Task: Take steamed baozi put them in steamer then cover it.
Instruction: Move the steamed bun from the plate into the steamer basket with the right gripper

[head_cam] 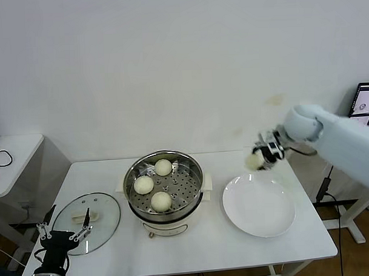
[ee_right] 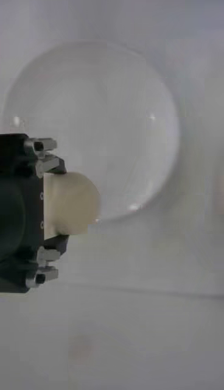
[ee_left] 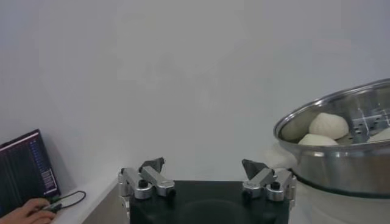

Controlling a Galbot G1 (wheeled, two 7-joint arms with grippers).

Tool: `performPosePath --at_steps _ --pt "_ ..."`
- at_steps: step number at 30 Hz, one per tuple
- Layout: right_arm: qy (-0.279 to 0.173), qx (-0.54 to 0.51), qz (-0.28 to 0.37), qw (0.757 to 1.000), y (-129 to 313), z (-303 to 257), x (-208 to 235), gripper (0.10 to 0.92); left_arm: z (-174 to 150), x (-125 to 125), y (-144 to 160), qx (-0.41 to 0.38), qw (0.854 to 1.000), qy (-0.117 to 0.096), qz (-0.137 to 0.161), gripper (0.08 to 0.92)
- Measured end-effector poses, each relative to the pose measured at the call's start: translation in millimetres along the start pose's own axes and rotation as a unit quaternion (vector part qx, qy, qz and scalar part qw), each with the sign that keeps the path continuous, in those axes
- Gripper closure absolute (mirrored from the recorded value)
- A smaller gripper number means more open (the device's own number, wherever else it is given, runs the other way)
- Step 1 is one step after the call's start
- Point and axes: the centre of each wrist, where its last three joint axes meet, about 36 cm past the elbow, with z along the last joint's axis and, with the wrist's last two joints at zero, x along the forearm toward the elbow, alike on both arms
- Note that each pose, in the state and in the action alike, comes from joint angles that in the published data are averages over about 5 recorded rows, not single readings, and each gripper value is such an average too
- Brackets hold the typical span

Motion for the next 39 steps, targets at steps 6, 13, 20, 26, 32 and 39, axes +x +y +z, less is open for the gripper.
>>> performPosePath --at_steps 6,13,20,26,32,39 --pt "-0.031 0.015 0.010 0.999 -24.4 -56.0 15.9 0.385 -1.2 0.3 -0.4 0.001 1.000 -0.001 -0.003 0.177" --pt "-0.062 0.018 0.000 0.998 -37.8 -122.3 4.8 0.378 -7.0 1.5 -2.3 -0.001 1.000 -0.006 -0.002 0.177" --pt "-0.074 0.003 -0.009 0.997 -41.4 -175.7 -19.2 0.377 -8.5 4.2 -1.8 -0.001 1.000 -0.007 -0.006 0.177" --pt "-0.065 -0.011 -0.023 0.998 -34.8 -210.7 -48.6 0.379 -11.9 5.8 -1.1 0.000 1.000 -0.010 -0.009 0.177" --pt "-0.049 -0.024 -0.040 0.998 -26.0 -224.3 -74.9 0.381 -10.3 6.4 -1.8 0.001 1.000 -0.008 -0.009 0.177" --pt "-0.038 -0.036 -0.052 0.997 -19.2 -229.8 -96.7 0.377 -9.3 4.7 -2.0 0.002 1.000 -0.009 -0.010 0.177"
